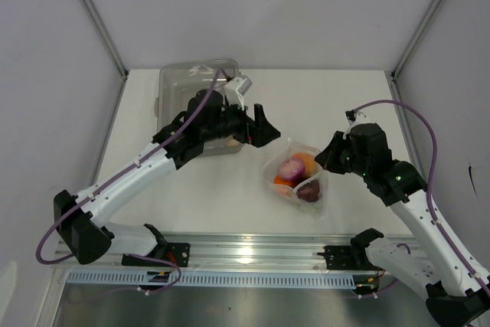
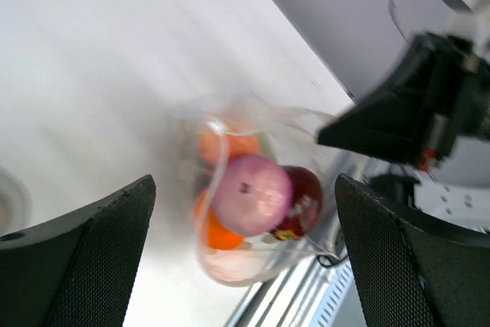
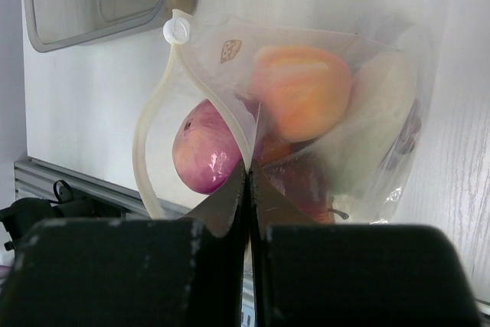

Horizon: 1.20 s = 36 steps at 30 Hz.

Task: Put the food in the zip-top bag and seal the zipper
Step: Place the fake fruit in the zipper food storage bag, then pick up the fake fruit from the bin.

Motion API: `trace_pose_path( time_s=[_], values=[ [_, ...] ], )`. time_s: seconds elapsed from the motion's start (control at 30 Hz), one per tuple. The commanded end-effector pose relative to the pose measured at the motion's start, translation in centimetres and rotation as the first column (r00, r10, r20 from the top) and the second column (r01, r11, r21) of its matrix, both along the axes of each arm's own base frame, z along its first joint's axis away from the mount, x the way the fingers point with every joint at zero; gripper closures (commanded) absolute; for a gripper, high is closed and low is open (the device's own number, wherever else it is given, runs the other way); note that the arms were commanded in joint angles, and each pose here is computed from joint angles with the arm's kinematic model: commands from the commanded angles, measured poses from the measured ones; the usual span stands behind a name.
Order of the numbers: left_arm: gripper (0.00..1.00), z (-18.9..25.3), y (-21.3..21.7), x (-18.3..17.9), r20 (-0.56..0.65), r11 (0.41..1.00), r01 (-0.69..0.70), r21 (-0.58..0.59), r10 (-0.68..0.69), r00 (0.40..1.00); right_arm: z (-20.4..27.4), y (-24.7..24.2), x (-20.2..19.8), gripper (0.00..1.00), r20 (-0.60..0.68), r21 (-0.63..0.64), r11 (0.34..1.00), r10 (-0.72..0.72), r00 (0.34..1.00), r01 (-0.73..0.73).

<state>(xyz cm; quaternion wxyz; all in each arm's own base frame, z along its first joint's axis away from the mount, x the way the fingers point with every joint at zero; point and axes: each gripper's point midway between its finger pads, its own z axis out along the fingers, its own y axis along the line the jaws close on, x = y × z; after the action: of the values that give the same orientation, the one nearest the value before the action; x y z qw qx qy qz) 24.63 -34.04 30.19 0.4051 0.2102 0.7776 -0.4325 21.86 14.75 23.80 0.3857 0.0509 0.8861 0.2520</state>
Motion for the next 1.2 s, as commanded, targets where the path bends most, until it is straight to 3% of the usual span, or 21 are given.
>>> trace_pose_path(
  time_s=[0.0,0.17,0.2,0.47,0.63,0.8,0.97,1.17],
  values=[
    [0.0,-0.4,4.7,4.2,-0.011,0.973,-0.227,0.046,0.228,0.974,1.2,-0.3,0.2,1.0,0.039,0.017,1.0,-0.018,0.999,0.017],
    [0.0,-2.5,9.6,9.1,-0.094,0.874,-0.463,0.152,0.479,0.873,1.2,-0.3,0.2,1.0,0.039,0.015,1.0,-0.018,0.999,0.018],
    [0.0,-2.8,11.5,10.2,-0.088,0.821,-0.537,0.194,0.559,0.824,1.2,-0.4,0.2,1.0,0.04,0.013,1.0,-0.022,0.999,0.022],
    [0.01,-6.6,16.4,15.7,-0.112,0.637,-0.689,0.346,0.757,0.644,1.2,-0.5,0.3,1.0,0.04,0.004,1.0,-0.022,0.999,0.022],
    [0.01,-11.3,18.1,18.9,-0.107,0.578,-0.641,0.504,0.779,0.618,1.4,-0.7,0.2,1.0,0.043,0.0,1.0,-0.024,0.999,0.024],
    [0.0,-14.9,17.8,21.0,-0.177,0.628,-0.531,0.569,0.724,0.667,1.2,-0.9,0.1,1.0,0.042,-0.01,1.0,-0.028,0.999,0.029],
    [0.01,-17.7,18.2,22.5,-0.182,0.584,-0.511,0.63,0.752,0.634,1.2,-0.7,0.3,1.0,0.039,-0.005,1.0,-0.022,0.999,0.023],
    [0.01,-18.3,18.0,24.0,-0.171,0.581,-0.497,0.644,0.743,0.647,1.0,-0.8,0.4,1.0,0.035,-0.015,1.0,-0.026,0.999,0.027]
  ],
)
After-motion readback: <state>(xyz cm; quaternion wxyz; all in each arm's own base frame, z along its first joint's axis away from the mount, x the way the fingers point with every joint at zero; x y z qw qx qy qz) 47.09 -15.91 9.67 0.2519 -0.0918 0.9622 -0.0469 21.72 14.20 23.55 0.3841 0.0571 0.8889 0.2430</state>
